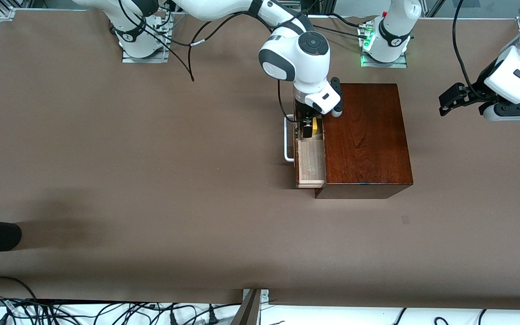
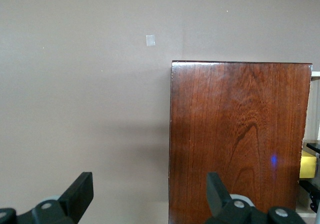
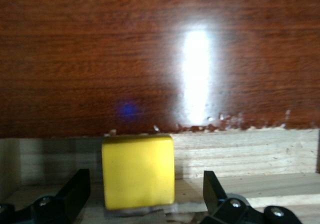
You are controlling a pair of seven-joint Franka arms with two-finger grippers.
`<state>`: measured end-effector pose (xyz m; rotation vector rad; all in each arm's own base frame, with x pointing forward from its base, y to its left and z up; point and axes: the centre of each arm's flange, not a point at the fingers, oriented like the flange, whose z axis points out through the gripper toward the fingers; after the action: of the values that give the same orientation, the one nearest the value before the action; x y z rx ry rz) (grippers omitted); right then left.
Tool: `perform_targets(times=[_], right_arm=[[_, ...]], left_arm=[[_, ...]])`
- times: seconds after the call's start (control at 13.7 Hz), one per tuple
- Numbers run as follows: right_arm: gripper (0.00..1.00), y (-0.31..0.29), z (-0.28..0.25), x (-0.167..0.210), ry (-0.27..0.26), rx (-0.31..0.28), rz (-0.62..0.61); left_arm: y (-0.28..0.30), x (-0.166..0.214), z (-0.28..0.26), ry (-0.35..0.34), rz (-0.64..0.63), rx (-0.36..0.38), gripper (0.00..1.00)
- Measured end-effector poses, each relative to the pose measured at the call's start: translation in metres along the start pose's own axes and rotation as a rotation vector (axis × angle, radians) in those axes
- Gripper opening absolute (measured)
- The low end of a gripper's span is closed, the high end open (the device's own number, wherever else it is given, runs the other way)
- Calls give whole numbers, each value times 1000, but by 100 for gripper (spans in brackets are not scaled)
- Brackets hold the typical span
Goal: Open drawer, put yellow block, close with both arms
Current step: 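Lower the cube into the drawer and open the right gripper, then withdraw the right gripper while the left gripper reaches toward the drawer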
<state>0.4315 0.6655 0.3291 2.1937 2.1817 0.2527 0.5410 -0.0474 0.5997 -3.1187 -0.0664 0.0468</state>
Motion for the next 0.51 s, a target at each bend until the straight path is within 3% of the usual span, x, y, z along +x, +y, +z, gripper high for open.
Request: perform_targets(times=[0.29,0.51], right_arm=[[100,38,-80,-9,97,-52,112],[100,101,-162,-64,147,-84,238]], left_arm=[[1,0,-1,1,1,0,100],[1,0,-1,2,2,0,100]])
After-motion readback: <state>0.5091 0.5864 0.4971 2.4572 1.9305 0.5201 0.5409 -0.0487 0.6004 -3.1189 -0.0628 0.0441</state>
